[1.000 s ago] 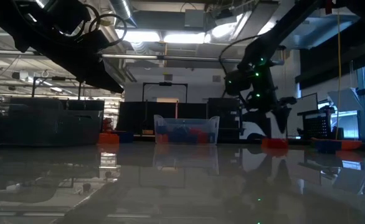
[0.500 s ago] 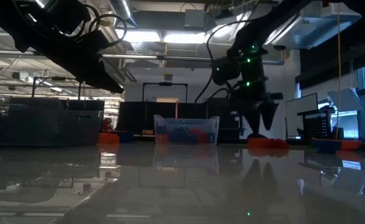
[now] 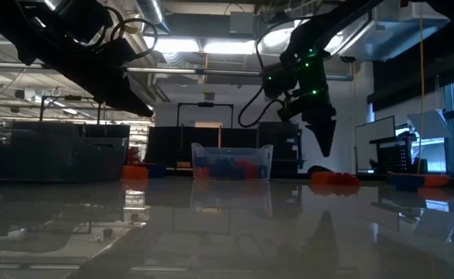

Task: Sort blocks by size
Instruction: Put the orange 8 stud game piece into the gray bin

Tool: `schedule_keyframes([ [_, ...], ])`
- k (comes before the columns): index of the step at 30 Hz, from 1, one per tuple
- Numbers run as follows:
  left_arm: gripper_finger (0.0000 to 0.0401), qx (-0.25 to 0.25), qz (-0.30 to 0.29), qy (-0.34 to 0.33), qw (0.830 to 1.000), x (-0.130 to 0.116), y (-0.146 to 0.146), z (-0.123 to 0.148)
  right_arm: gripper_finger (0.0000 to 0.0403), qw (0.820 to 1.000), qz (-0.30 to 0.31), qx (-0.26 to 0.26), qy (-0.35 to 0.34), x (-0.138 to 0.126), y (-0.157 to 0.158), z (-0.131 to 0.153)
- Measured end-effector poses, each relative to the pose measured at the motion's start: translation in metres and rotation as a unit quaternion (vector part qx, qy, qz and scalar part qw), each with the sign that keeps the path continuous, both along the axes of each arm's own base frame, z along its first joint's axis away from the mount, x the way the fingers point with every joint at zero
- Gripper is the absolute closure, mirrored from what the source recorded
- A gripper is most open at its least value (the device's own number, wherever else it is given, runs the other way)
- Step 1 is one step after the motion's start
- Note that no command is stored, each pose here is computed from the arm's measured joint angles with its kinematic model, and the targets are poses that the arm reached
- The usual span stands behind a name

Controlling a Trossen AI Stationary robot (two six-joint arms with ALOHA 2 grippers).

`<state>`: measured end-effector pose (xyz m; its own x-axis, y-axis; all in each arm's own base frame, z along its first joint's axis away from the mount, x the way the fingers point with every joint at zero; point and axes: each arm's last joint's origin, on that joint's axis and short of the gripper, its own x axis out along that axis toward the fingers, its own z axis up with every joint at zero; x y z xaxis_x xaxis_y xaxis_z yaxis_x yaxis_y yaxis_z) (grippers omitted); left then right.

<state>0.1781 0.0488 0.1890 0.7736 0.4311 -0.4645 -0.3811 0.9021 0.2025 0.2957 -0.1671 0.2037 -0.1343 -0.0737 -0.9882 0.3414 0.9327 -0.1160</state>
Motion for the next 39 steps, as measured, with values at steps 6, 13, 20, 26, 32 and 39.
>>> schedule_keyframes([
  [6,0.0166,0.002,-0.001,0.001,1.0,0.0,0.0,0.0,0.0143,0.997,0.078,0.012,0.006,-0.003,0.002,-0.014],
  [13,0.0166,0.013,-0.008,0.006,1.0,0.0,0.0,0.0,0.0143,0.994,0.106,0.01,-0.015,-0.006,0.007,-0.039],
  [20,0.0166,0.013,-0.007,0.006,1.0,0.0,0.0,0.0,0.0143,0.991,0.115,-0.033,-0.054,0.002,0.009,-0.047],
  [26,0.0166,0.011,-0.007,0.005,1.0,0.0,0.0,0.0,0.0143,0.99,0.094,-0.048,-0.096,0.01,0.008,-0.047],
  [32,0.0166,0.008,-0.004,0.003,1.0,0.0,0.0,0.0,0.0143,0.99,0.064,-0.054,-0.113,0.013,0.007,-0.047],
  [39,0.0166,0.008,-0.005,0.003,1.0,0.0,0.0,0.0,0.0143,0.986,0.116,-0.058,-0.104,0.013,0.007,-0.047],
])
